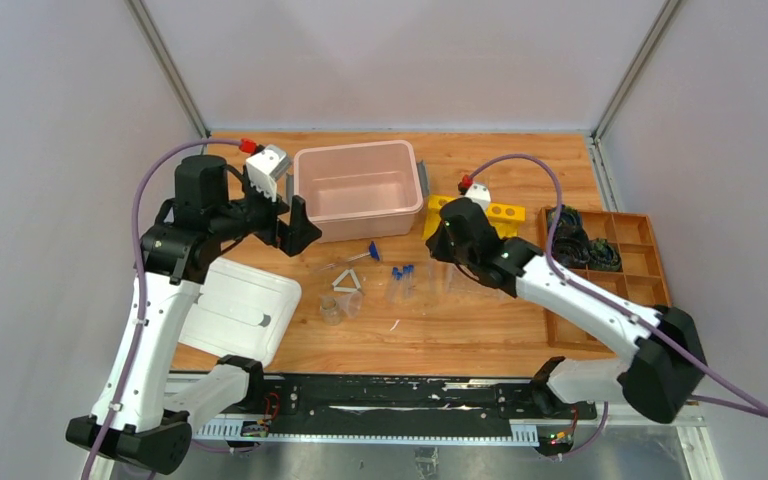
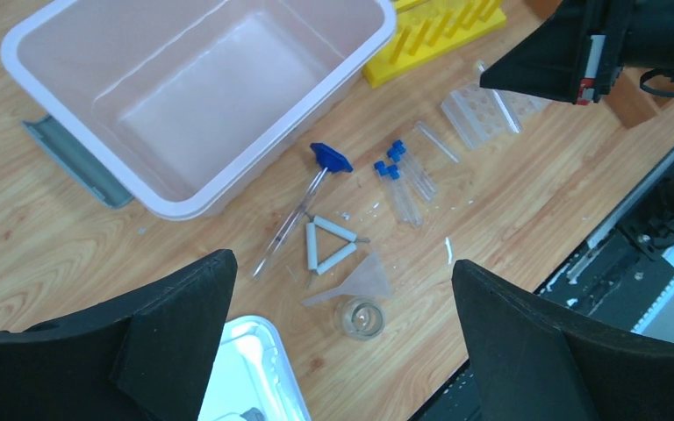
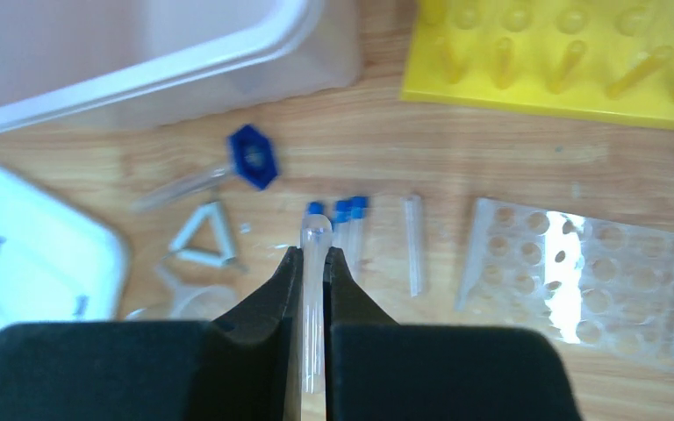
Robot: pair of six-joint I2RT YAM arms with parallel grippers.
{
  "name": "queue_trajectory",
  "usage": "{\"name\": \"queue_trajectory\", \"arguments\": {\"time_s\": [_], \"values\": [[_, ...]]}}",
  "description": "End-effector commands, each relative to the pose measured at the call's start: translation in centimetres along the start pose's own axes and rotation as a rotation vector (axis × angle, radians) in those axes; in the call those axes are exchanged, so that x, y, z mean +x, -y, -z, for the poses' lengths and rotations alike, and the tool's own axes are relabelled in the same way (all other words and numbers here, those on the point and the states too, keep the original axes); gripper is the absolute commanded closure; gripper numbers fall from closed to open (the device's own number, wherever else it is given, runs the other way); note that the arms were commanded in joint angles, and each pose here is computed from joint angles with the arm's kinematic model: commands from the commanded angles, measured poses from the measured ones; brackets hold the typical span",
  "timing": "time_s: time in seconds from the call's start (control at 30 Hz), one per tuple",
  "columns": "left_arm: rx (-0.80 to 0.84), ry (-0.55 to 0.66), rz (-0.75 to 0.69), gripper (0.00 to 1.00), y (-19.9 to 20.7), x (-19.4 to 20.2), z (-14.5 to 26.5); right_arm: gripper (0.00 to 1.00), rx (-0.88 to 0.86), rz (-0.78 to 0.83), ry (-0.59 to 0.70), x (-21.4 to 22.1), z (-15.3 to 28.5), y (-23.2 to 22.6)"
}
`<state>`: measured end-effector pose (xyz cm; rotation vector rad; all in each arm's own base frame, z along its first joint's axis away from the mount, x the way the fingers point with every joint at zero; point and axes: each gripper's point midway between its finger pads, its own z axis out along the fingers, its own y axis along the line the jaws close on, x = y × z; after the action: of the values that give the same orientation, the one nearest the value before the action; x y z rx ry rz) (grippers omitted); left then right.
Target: Organize the chemistry lab equipment
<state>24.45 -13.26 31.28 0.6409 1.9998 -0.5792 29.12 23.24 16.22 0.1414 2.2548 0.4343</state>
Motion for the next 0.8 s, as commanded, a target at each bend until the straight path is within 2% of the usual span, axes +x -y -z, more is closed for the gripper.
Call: {"name": "queue_trajectory", "arguments": {"time_s": [0.0, 0.23, 0.37, 0.57, 0.77], "values": [[0.086, 0.081, -0.027, 0.00, 2.2, -2.0, 1.3, 1.00, -0.254, -0.054, 0.109, -2.5, 4.7, -5.5], [0.252, 0.067, 0.005, 0.03, 5.0, -0.8, 1.1, 1.00, -0.541, 0.033, 0.286, -6.8, 11.1, -15.0], [0.342, 0.072, 0.081, 0.08, 6.3, -0.6, 0.7, 1.00, -0.644, 0.051, 0.317, -7.6, 13.0, -19.1], [0.454, 0.074, 0.169, 0.16, 7.8, -0.4, 0.3, 1.00, -0.719, 0.064, 0.308, -7.0, 13.6, -22.6], [0.509, 0.076, 0.247, 0.22, 8.3, -0.3, -0.2, 1.00, -0.752, 0.072, 0.309, -6.5, 14.0, -23.9]]}}
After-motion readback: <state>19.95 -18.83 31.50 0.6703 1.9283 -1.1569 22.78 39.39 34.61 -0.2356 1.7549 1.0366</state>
